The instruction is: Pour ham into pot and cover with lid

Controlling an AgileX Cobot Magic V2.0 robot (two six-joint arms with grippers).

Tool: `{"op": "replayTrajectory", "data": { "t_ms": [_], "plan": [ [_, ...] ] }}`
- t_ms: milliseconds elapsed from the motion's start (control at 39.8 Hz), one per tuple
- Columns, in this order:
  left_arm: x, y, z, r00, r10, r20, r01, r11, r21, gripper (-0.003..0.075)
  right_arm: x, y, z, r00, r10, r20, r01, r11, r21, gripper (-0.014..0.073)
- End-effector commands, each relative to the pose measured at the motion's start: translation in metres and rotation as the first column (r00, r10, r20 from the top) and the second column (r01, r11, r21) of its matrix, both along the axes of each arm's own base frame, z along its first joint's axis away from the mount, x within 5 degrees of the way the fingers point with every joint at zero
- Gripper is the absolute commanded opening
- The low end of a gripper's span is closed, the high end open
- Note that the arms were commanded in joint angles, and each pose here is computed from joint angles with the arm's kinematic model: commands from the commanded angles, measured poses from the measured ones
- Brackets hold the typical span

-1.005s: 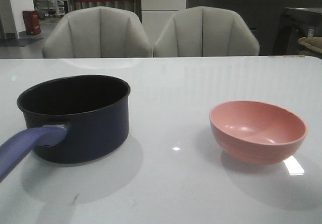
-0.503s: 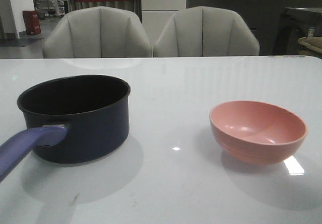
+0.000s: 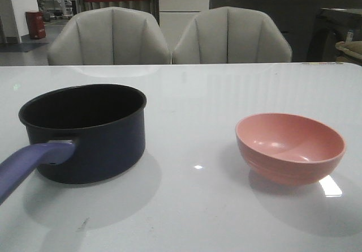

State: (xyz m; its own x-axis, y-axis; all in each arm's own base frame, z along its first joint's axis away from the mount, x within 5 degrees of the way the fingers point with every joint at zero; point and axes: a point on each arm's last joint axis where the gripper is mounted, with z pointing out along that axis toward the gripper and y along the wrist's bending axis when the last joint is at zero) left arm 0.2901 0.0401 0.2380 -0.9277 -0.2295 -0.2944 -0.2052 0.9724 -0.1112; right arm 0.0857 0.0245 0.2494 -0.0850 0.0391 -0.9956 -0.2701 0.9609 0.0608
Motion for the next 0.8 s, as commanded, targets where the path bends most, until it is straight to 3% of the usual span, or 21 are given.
{"op": "replayTrajectory", "data": {
  "t_ms": [0,226,779],
  "plan": [
    [0.015,0.003,0.006,1.0,0.023,0.015,-0.023,1.0,-0.022,0.063,0.001,-0.001,0.016,0.995,-0.016,0.097,0.014,1.0,0.018,0.0149],
    [0.034,0.011,-0.009,0.996,0.083,-0.018,-0.084,0.996,-0.042,0.063,0.001,-0.001,0.016,0.995,-0.016,0.097,0.014,1.0,0.018,0.0149],
    [0.05,0.014,-0.04,0.978,0.061,-0.198,-0.074,0.995,-0.062,0.0629,0.001,-0.001,0.016,0.995,-0.016,0.097,0.014,1.0,0.018,0.0149]
  ]
}}
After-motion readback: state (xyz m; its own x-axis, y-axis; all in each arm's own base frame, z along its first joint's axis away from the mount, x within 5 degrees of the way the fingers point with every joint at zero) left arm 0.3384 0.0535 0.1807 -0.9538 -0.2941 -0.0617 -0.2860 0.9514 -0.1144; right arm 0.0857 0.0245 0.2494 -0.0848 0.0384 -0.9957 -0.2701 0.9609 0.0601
